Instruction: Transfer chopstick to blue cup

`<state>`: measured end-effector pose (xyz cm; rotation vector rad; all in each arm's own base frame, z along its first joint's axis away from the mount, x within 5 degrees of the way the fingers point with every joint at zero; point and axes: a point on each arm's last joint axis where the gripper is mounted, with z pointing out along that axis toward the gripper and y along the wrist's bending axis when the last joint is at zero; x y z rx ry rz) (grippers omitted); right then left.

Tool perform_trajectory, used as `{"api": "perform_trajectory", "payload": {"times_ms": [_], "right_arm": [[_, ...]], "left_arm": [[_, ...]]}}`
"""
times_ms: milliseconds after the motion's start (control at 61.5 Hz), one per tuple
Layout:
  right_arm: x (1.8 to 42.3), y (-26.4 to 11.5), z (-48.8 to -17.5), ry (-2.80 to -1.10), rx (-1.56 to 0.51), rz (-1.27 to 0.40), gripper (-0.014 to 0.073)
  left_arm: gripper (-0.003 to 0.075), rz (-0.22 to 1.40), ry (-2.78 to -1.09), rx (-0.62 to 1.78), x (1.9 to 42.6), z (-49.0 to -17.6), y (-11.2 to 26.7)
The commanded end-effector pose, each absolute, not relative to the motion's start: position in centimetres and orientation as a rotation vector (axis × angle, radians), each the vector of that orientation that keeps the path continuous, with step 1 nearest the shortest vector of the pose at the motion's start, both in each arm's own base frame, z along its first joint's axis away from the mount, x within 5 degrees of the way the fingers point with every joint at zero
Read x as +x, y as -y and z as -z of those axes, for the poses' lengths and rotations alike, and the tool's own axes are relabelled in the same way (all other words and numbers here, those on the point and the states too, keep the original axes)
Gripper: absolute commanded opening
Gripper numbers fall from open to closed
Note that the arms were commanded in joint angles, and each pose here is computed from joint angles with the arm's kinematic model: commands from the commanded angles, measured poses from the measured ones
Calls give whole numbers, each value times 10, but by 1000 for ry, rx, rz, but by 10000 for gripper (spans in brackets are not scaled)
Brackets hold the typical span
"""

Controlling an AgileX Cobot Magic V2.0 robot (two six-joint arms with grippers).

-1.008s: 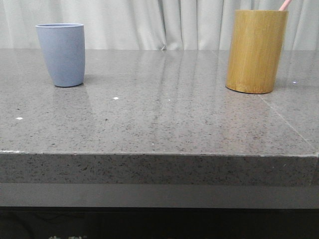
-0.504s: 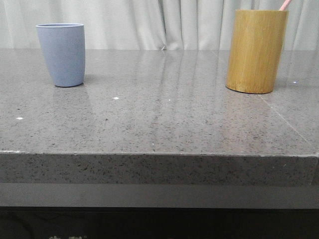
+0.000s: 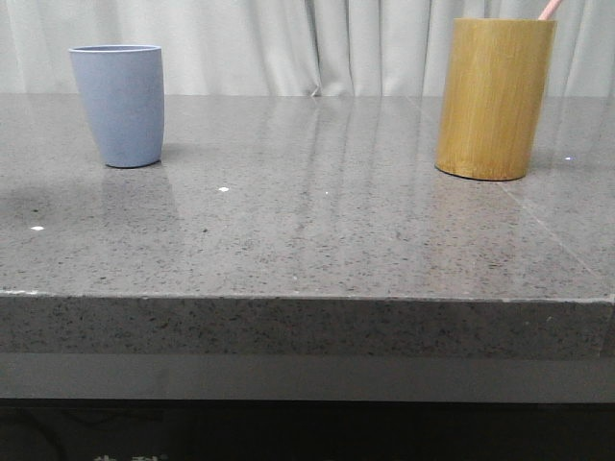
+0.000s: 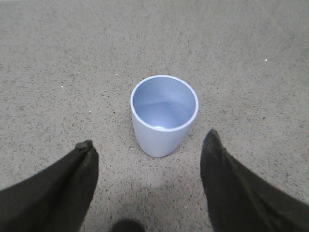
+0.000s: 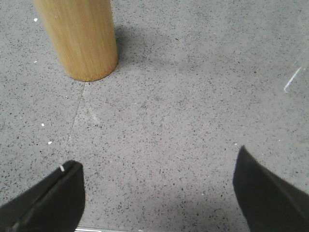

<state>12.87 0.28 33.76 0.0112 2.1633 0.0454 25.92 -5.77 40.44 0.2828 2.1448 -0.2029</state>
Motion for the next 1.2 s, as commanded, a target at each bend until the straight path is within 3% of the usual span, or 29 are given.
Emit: {"api": "perform_trajectory", "payload": {"times_ms": [0,341,715,1186], "right_arm": [[132,-3,-353,-2062,6,-42,632],[132,-3,-353,-2062,6,-42,632],[132,-3,-353,-2062,6,-42,632],[132,-3,-353,-2062,6,-42,632]], "left_arm": [[459,203,-2106,293,280,-423,64],[459,179,-2319,354,357,-406,79],[451,123,-2439,330,401,-377,83],[181,159,-2471,324,412,-361,88]]}}
